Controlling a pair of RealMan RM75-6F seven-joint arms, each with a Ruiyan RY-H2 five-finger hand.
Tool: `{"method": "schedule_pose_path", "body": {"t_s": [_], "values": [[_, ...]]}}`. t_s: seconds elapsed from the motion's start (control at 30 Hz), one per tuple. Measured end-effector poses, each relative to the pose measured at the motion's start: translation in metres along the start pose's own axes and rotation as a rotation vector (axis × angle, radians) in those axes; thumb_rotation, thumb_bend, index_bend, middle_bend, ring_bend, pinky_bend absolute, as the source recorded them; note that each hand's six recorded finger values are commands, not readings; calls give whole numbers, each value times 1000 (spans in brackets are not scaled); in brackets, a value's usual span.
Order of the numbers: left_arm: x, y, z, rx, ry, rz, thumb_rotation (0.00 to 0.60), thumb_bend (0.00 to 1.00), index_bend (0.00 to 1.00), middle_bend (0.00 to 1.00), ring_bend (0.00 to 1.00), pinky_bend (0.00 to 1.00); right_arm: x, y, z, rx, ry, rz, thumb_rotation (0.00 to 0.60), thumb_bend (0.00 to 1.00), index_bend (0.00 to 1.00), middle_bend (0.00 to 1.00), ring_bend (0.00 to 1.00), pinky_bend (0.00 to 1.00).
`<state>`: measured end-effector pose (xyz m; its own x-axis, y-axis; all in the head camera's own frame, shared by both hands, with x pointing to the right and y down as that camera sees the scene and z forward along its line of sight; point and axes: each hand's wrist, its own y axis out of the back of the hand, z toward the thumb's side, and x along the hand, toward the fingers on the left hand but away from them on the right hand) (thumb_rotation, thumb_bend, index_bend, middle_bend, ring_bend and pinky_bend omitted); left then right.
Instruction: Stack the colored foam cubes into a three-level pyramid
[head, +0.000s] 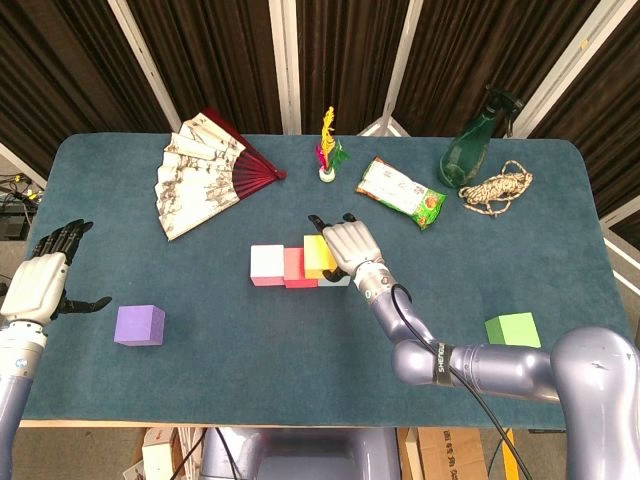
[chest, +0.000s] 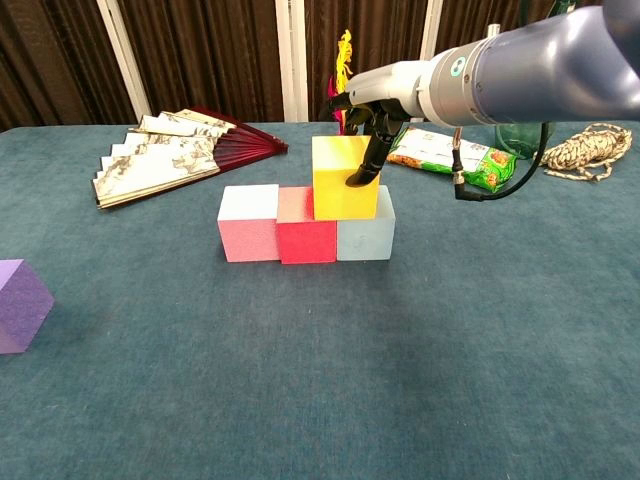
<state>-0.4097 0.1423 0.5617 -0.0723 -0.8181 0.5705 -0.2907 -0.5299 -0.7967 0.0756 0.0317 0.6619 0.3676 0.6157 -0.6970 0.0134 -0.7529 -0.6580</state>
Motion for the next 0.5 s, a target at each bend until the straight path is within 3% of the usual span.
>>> {"method": "schedule_pose_path", "body": {"t_s": [0.5], "values": [[0,0,0,-5,0,-2,600,121,0,9,0,18,1,4,2,-4,2,-9,600,324,0,475,346,122]]}}
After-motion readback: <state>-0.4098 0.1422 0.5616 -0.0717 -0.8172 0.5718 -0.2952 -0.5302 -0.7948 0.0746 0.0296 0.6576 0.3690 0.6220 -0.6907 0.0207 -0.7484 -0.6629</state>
